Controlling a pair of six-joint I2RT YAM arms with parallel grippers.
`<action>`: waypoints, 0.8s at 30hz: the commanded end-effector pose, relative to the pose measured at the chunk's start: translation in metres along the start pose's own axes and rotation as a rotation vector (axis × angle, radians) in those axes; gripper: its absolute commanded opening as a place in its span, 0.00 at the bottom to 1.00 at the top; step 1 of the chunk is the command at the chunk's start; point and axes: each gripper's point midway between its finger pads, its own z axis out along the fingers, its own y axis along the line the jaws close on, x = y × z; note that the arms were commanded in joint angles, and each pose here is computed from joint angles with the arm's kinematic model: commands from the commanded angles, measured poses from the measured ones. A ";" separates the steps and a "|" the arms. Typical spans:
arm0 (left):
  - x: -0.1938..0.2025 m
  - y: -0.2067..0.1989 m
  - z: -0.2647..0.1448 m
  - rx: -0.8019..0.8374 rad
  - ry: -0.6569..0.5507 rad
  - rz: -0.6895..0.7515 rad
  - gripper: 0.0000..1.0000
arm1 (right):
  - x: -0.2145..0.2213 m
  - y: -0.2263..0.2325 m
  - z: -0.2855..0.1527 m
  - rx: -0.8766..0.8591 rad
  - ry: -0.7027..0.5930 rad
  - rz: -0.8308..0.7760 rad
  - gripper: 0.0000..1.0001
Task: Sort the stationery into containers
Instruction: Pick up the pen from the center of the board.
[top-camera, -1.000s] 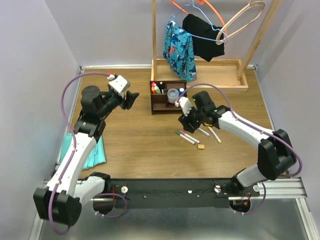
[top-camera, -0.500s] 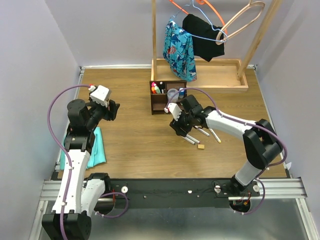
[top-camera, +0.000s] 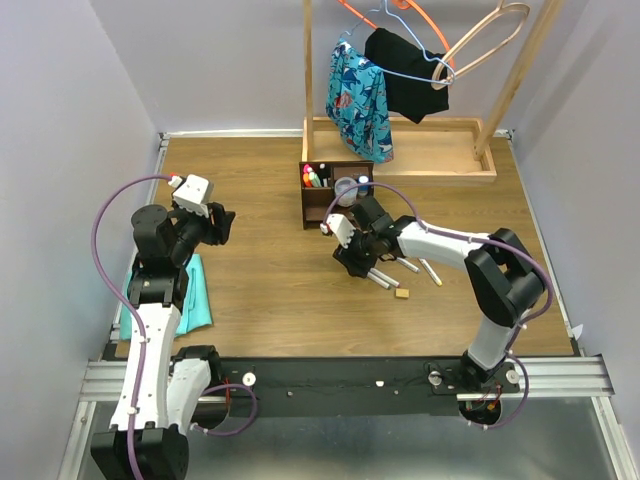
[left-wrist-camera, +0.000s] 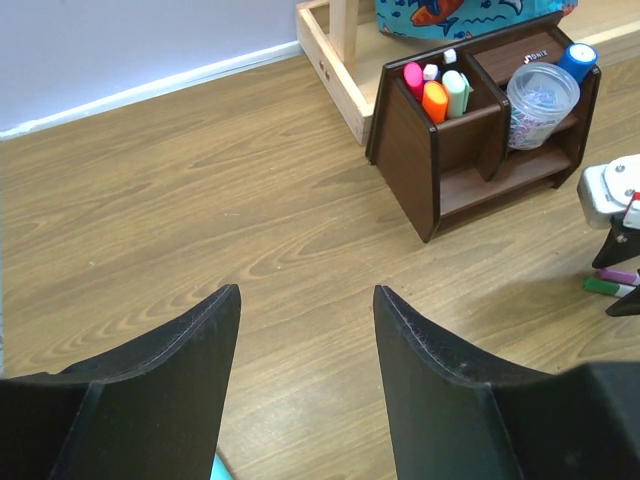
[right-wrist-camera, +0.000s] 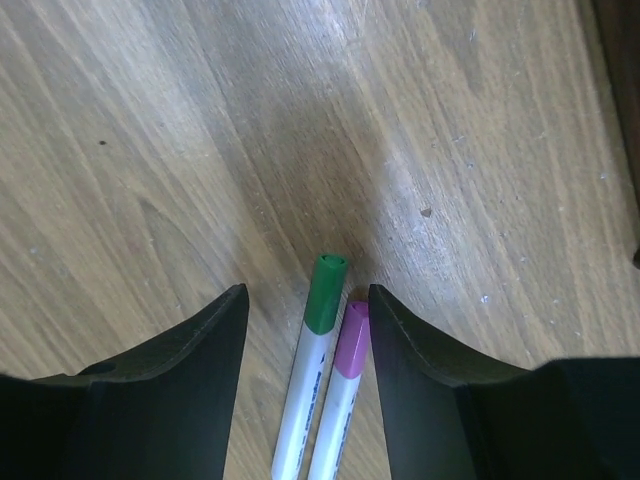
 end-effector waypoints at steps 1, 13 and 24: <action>-0.002 0.005 -0.004 -0.030 -0.026 -0.004 0.64 | -0.003 -0.011 0.008 0.044 0.014 -0.020 0.57; 0.003 0.006 0.001 -0.020 -0.023 -0.016 0.65 | 0.017 -0.002 0.017 0.000 0.063 -0.034 0.26; 0.002 0.003 0.006 0.014 -0.018 -0.009 0.65 | -0.112 0.019 -0.059 -0.168 -0.251 0.016 0.06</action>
